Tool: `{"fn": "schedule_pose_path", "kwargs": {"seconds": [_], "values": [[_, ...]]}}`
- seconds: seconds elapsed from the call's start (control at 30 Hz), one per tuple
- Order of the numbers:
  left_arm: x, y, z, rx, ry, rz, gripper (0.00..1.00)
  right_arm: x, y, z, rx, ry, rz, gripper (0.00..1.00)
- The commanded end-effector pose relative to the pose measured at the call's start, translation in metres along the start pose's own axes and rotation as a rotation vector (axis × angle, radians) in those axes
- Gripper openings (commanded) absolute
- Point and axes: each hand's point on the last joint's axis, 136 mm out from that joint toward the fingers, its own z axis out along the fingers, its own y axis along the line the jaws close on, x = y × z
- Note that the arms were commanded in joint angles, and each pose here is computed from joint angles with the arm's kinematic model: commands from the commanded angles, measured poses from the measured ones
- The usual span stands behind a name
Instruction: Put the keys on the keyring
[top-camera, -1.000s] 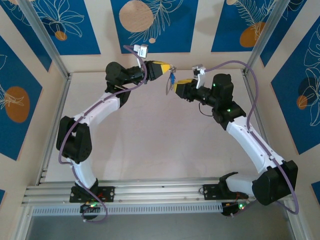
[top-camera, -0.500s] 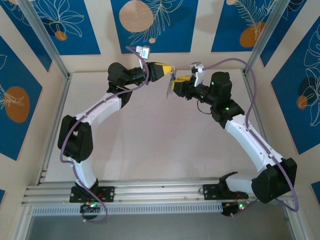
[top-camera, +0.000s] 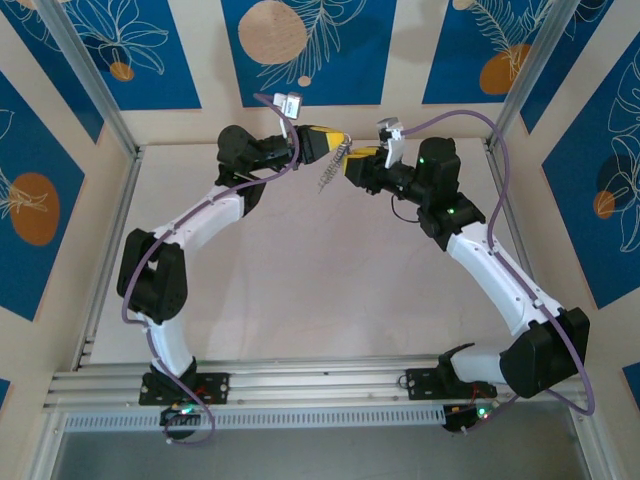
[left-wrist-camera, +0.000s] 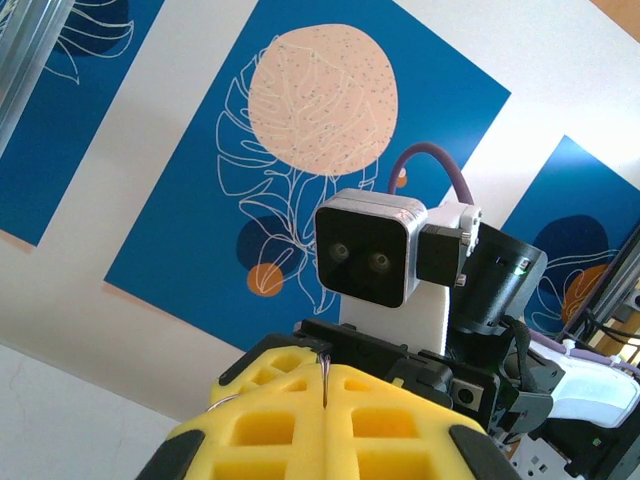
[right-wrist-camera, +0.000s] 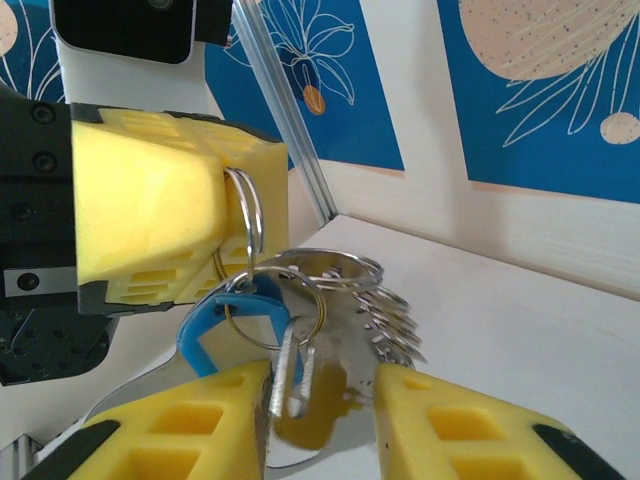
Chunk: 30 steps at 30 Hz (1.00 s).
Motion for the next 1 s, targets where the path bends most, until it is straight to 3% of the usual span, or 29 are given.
{"fn": "schedule_pose_path", "kwargs": {"seconds": [0.0, 0.23, 0.97], "values": [[-0.008, -0.021, 0.006, 0.060, -0.005, 0.065, 0.00, -0.014, 0.008, -0.004, -0.005, -0.031, -0.043, 0.34], [-0.010, -0.024, 0.007, 0.064, -0.006, 0.072, 0.00, 0.000, 0.003, -0.013, 0.032, -0.012, -0.035, 0.48], [-0.012, -0.026, 0.007, 0.067, -0.001, 0.078, 0.00, 0.021, 0.002, -0.015, 0.026, 0.015, 0.014, 0.52]]}}
